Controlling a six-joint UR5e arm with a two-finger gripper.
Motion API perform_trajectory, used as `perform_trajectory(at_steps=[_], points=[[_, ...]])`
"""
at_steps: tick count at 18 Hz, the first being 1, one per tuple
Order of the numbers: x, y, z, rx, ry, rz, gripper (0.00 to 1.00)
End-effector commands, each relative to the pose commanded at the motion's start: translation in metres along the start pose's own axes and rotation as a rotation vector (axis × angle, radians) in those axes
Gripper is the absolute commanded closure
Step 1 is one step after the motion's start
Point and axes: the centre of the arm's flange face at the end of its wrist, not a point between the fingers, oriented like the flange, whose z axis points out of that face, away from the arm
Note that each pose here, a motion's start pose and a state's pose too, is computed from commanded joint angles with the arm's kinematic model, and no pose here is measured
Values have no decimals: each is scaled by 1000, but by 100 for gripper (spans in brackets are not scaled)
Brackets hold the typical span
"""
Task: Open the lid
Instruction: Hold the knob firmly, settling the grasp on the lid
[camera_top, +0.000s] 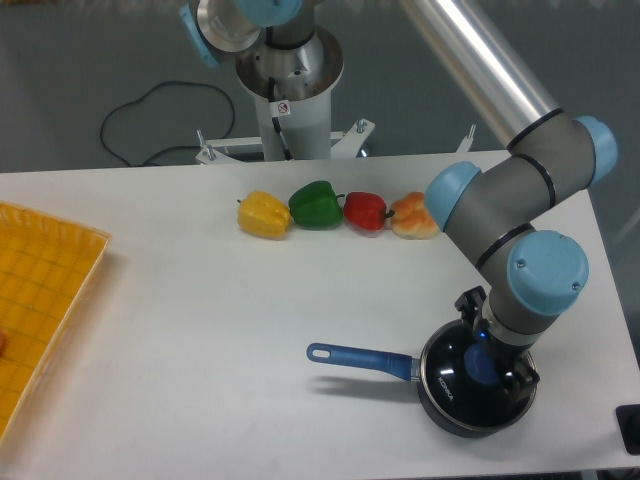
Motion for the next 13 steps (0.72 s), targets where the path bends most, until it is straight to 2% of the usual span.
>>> perform_trajectory(at_steps=[9,13], points=[[-1,0,4,0,0,0,2],[-1,0,7,1,5,-2,15]])
